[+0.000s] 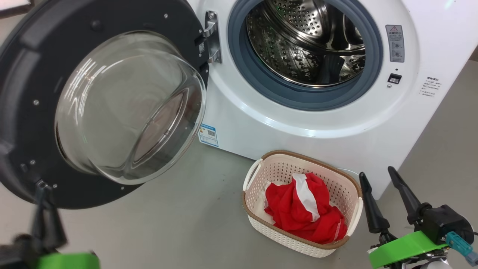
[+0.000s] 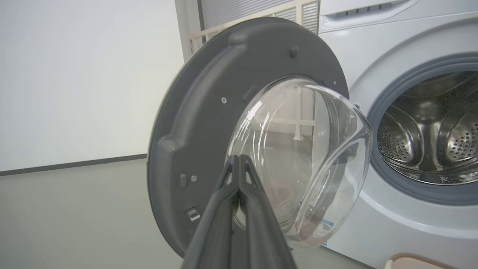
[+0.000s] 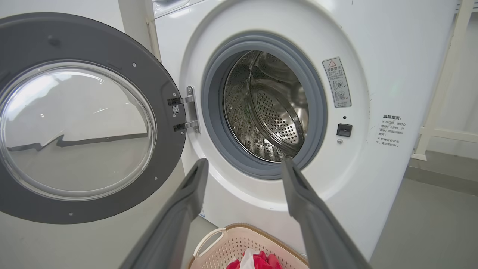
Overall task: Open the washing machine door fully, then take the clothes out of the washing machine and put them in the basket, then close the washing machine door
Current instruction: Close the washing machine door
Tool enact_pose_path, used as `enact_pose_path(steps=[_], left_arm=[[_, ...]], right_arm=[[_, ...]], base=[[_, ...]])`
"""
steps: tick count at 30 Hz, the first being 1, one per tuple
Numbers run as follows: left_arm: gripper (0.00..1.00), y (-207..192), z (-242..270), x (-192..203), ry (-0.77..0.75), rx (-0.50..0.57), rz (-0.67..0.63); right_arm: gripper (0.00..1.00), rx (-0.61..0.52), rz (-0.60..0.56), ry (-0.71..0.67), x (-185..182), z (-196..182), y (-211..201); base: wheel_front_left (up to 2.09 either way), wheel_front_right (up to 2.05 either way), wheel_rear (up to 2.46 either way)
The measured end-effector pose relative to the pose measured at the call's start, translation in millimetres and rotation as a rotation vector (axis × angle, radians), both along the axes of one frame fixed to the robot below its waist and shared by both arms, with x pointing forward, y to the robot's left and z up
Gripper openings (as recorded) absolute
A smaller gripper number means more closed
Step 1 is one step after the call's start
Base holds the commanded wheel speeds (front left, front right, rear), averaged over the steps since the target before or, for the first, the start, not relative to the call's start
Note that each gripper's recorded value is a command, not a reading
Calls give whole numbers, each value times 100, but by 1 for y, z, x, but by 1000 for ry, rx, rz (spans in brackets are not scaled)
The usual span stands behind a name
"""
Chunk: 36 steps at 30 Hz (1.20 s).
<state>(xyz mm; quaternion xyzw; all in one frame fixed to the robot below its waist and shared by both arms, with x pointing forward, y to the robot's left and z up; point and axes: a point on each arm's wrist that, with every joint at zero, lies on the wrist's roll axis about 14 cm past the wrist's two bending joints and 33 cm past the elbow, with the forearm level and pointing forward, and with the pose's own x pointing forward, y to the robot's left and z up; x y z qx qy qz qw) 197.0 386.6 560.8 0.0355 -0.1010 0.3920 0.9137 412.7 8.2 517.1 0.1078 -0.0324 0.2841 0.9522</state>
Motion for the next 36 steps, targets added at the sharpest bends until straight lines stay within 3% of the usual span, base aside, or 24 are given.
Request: enact_pose_path(steps=[5,10,16,18,21,28,36], left_arm=[[0,31,67,3,-159,115,85],[0,67,111,-3,-271,157,174],[0,111,128,-4,-353,44,242],[0,126,115,-4,-350,-47,251],[0,144,87,3,-389,-276,243],[0,156,49,35,-511,-752,105],[0,143,27,63,-547,-1082,-59]], right_arm=[[100,-12,-2,13,-3,-5,-3],[100,-24,-24,14,-3,-7,-13],[100,-27,-58,34,-3,-13,-26],[100,-20,-64,43,-4,-14,-29],[100,-16,-77,54,-6,-16,-34],[100,-3,-88,84,-9,-23,-40],[100,-7,-92,103,-11,-29,-45]], base=[[0,0,0],[0,0,0],[0,0,0],[0,0,0],[0,0,0],[0,0,0],[0,0,0]])
